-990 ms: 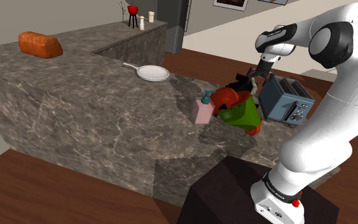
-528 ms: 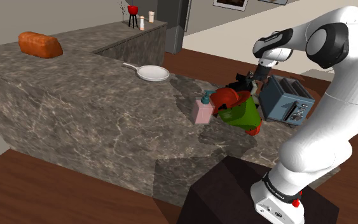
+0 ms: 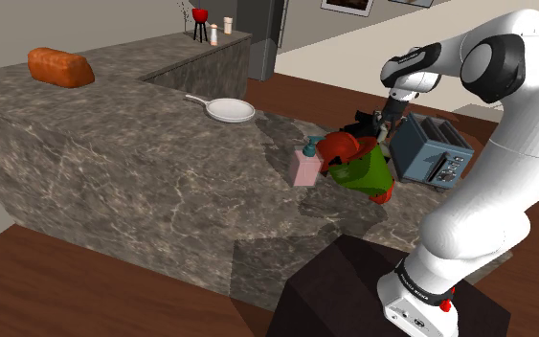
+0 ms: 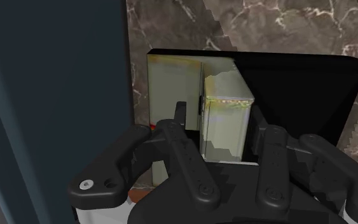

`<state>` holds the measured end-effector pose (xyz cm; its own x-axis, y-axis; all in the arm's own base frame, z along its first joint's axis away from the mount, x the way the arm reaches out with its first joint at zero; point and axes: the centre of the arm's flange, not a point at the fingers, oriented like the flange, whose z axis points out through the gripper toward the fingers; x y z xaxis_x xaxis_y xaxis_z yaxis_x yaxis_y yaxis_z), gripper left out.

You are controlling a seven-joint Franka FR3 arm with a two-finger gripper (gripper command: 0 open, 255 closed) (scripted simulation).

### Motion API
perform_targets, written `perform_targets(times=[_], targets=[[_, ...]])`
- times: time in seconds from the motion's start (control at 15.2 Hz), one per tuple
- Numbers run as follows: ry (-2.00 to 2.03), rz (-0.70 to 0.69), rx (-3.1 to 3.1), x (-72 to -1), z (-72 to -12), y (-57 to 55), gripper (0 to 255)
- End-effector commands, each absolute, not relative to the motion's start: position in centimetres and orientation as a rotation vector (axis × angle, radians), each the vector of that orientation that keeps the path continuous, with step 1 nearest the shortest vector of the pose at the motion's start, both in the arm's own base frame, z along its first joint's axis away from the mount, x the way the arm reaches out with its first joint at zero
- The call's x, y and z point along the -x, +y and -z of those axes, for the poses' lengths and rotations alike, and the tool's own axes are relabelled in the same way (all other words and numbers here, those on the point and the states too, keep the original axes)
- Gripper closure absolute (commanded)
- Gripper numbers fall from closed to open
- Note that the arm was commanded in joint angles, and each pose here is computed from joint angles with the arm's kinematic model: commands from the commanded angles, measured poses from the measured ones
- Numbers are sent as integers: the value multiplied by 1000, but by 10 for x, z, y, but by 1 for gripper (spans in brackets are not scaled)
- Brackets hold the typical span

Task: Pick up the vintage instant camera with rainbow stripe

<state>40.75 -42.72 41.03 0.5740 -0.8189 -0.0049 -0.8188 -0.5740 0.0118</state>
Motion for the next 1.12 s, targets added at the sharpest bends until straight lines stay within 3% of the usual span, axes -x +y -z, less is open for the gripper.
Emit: perform_targets(times=[0.0,1.06], targets=[[-1446,16,-2780,-407,-410,-427,255],[-1446,16,-2779,-408,-488,-427,255]])
